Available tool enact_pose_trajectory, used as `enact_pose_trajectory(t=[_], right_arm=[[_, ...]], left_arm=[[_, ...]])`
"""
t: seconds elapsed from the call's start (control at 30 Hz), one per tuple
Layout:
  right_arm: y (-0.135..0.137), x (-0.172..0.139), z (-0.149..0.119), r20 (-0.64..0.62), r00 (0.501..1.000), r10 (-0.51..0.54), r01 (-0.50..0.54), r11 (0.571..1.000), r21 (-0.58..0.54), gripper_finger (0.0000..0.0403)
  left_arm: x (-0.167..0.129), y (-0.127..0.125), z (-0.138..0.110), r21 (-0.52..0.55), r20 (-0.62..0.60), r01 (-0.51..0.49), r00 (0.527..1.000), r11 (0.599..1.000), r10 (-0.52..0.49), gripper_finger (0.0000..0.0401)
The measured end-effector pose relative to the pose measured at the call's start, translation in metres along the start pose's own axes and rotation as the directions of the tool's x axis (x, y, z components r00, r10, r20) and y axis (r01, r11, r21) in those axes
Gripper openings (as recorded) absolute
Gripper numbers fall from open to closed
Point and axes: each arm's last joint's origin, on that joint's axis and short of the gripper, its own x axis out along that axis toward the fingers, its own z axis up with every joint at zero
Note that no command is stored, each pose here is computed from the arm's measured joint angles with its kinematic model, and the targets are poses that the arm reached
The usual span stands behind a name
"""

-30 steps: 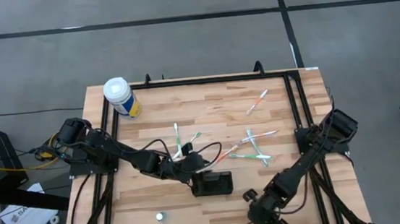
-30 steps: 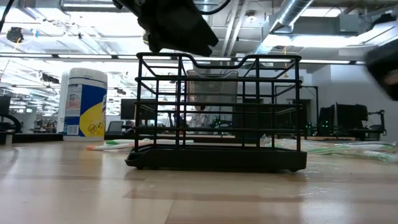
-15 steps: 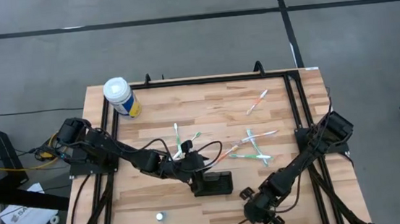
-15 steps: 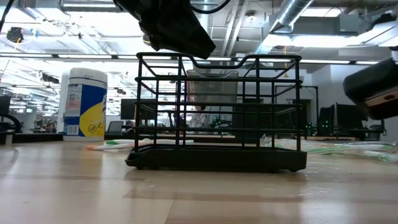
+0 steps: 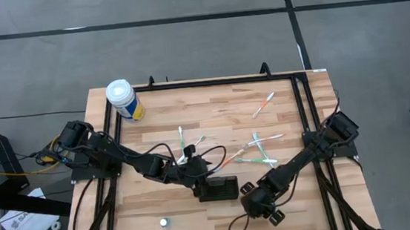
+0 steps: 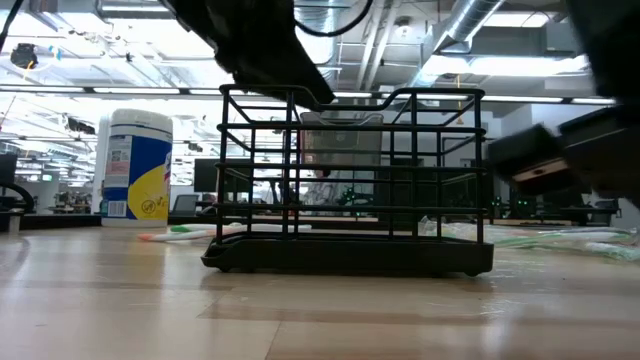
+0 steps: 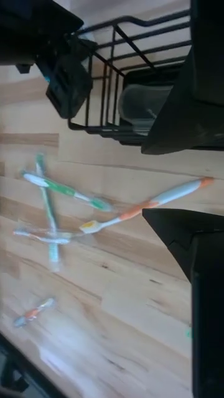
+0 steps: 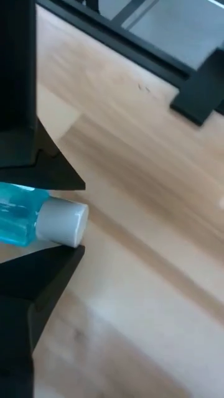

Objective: Pick & Place toothbrushing station
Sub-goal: Put the blue mouthwash into the black wire organizer

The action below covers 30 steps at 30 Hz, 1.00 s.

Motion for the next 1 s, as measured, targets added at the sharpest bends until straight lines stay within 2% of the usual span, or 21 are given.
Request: enact_pose_trajectory(t=[0.13, 0.3, 0.43, 0.7, 0.87, 1.0], right_arm=[[-0.008, -0.002, 0.0, 0.006, 1.0, -0.019, 0.019, 1.0, 0.02, 0.0126], [-0.021, -0.006, 0.0, 0.014, 0.999, -0.035, 0.034, 0.998, 0.058, 0.0075], [-0.027, -0.007, 0.0, 0.019, 0.999, -0.035, 0.033, 0.997, 0.074, 0.0075], [-0.019, -0.011, 0.005, 0.038, 0.997, 0.068, -0.072, 0.993, 0.099, 0.0075], [-0.003, -0.036, 0.026, 0.15, 0.981, 0.121, -0.138, 0.984, 0.11, 0.0075], [0.009, -0.073, 0.044, 0.282, 0.952, 0.118, -0.158, 0.98, 0.124, 0.0075]], left_arm=[[0.001, 0.001, -0.006, -0.013, -0.015, 0.0, 1.0, 1.0, 0.0, 0.0144], [0.002, 0.002, -0.007, -0.015, -0.017, -0.005, 1.0, 1.0, 0.005, 0.0144], [0.003, 0.003, -0.005, -0.021, -0.005, -0.009, 1.0, 1.0, 0.009, 0.0144], [0.003, 0.003, 0.002, -0.06, 0.061, 0.007, 0.998, 0.998, -0.003, 0.0144], [0.004, 0.004, 0.007, -0.085, 0.101, 0.004, 0.995, 0.996, 0.004, 0.0144], [0.005, 0.008, 0.014, -0.123, 0.153, 0.009, 0.988, 0.992, 0.01, 0.0144]])
